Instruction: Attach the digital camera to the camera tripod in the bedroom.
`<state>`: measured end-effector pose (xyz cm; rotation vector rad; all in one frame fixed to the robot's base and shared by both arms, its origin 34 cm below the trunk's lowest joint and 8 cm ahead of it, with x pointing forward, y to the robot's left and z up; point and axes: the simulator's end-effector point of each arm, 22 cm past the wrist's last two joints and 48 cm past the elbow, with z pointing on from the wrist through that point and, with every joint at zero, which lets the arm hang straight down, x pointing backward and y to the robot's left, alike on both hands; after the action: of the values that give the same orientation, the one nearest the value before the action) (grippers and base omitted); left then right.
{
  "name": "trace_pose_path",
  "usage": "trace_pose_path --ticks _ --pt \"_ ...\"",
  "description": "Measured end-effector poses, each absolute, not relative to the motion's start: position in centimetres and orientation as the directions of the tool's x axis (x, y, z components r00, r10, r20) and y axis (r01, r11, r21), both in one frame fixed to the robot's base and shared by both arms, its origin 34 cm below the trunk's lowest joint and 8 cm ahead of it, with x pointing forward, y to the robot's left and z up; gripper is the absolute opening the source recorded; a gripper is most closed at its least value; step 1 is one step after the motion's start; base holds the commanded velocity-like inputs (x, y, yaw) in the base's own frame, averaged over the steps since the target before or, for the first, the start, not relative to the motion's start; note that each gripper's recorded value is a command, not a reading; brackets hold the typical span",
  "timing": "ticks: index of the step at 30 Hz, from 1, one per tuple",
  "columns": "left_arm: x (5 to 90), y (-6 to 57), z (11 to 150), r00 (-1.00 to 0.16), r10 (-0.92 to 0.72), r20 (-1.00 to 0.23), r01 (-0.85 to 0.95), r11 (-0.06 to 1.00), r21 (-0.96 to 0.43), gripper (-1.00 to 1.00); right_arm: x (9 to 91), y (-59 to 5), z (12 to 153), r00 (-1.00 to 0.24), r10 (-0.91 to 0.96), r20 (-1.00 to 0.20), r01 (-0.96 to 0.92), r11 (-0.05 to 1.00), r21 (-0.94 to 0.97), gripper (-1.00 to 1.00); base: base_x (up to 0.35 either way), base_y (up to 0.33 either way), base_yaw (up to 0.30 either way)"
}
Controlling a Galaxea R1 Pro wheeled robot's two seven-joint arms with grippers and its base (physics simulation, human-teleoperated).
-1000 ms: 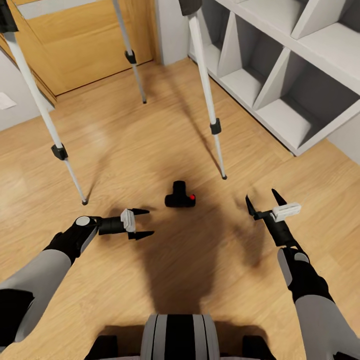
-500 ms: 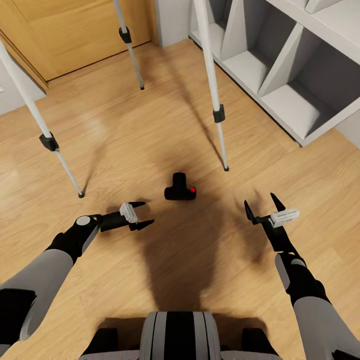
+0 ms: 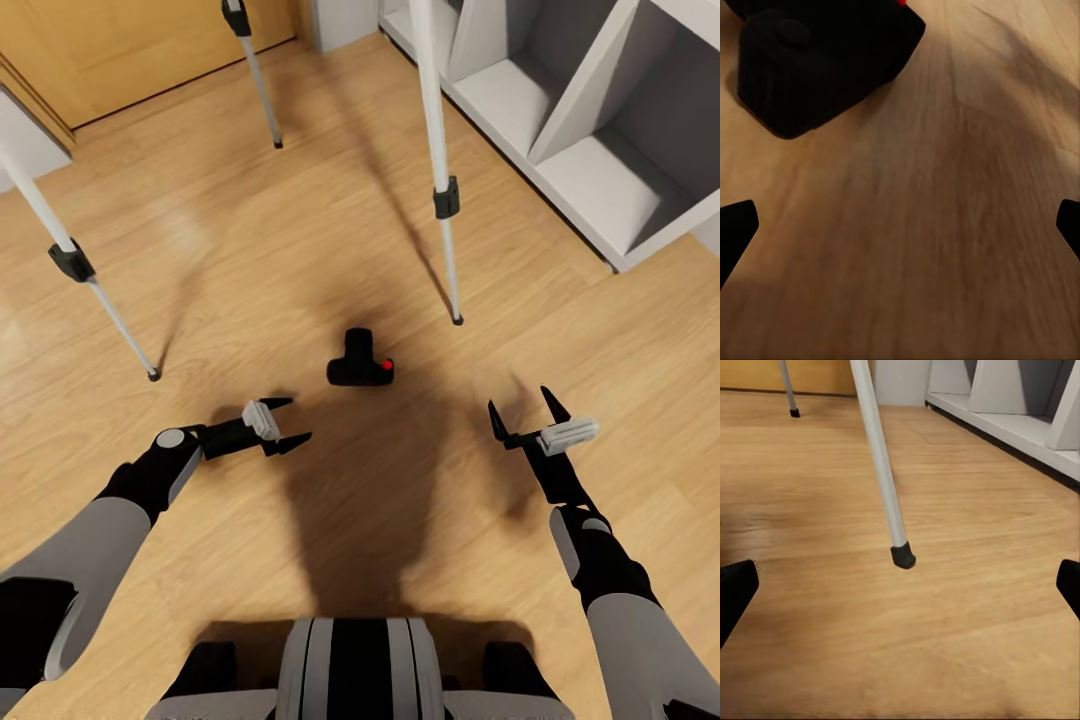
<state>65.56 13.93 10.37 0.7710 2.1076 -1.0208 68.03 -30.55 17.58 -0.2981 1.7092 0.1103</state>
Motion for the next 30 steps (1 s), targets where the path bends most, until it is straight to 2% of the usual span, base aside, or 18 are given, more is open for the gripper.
trace_pose_path --ticks 7,17,30 --pt "65.2 13.4 9.4 -0.607 0.214 -0.765 0.736 0.513 -0.441 1.00 67.1 -30.6 15.8 -0.161 -0.134 -0.978 -0.262 0.961 -0.088 1.00 0.000 0.000 0.000" --pt "68.3 12.1 12.0 -0.545 0.212 -0.811 0.777 0.492 -0.393 1.00 67.0 -30.5 15.7 -0.150 -0.139 -0.979 -0.262 0.960 -0.096 1.00 0.000 0.000 0.000" --pt "68.6 11.2 12.8 -0.577 0.220 -0.786 0.768 0.471 -0.433 1.00 67.0 -30.6 15.6 -0.139 -0.143 -0.980 -0.260 0.960 -0.103 1.00 0.000 0.000 0.000"
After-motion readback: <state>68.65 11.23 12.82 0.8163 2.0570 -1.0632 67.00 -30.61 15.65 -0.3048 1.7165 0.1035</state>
